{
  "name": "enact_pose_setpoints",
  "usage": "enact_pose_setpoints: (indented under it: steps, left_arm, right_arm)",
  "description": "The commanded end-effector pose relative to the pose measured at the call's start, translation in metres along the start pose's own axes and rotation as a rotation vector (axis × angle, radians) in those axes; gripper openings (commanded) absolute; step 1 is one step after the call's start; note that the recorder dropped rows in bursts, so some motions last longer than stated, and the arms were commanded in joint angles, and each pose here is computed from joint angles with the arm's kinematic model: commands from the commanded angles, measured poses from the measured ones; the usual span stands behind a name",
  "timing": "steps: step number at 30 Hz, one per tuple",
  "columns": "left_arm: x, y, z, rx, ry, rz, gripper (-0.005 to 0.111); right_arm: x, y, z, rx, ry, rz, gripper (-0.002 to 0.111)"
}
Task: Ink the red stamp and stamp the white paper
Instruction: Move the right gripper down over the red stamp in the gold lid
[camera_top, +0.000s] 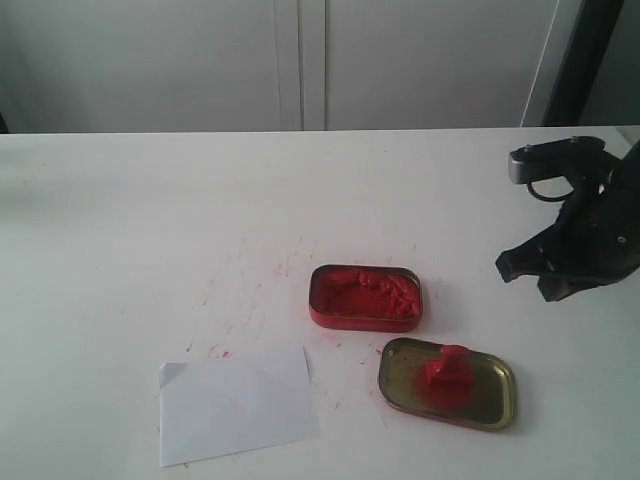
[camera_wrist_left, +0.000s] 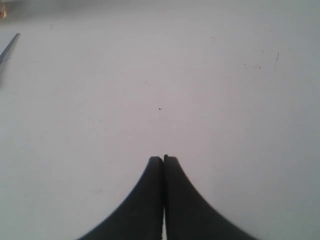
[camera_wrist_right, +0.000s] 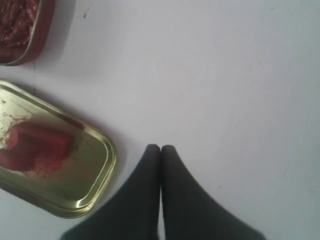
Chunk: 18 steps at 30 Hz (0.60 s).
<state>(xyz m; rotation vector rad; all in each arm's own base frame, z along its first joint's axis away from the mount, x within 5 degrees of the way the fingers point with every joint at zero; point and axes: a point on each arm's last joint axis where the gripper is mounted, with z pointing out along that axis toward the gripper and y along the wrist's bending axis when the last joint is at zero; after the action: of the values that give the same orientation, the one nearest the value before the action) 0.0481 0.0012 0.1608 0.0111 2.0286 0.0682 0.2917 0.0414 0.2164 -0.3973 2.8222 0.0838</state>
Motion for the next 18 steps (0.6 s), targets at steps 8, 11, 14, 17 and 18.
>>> enact_pose_setpoints:
  steps: [8,11,14,17,18]
  left_arm:
    - [0.003,0.000,0.001,-0.003,0.012,-0.001,0.000]
    - [0.003,0.000,0.001,-0.003,0.012,-0.001,0.000]
    - [0.003,0.000,0.001,-0.003,0.012,-0.001,0.000]
    - [0.003,0.000,0.001,-0.003,0.012,-0.001,0.000]
    - [0.003,0.000,0.001,-0.003,0.012,-0.001,0.000]
  right_arm:
    - [-0.016,0.036,0.014,-0.089,0.050,-0.332,0.000]
    - [-0.016,0.048,0.015,-0.103,0.039,-0.510,0.000]
    - [-0.016,0.059,0.016,-0.133,0.024,-0.672,0.000]
    - [-0.015,0.067,0.015,-0.174,0.011,-0.779,0.000]
    - [-0.014,0.069,0.015,-0.190,0.008,-0.806,0.000]
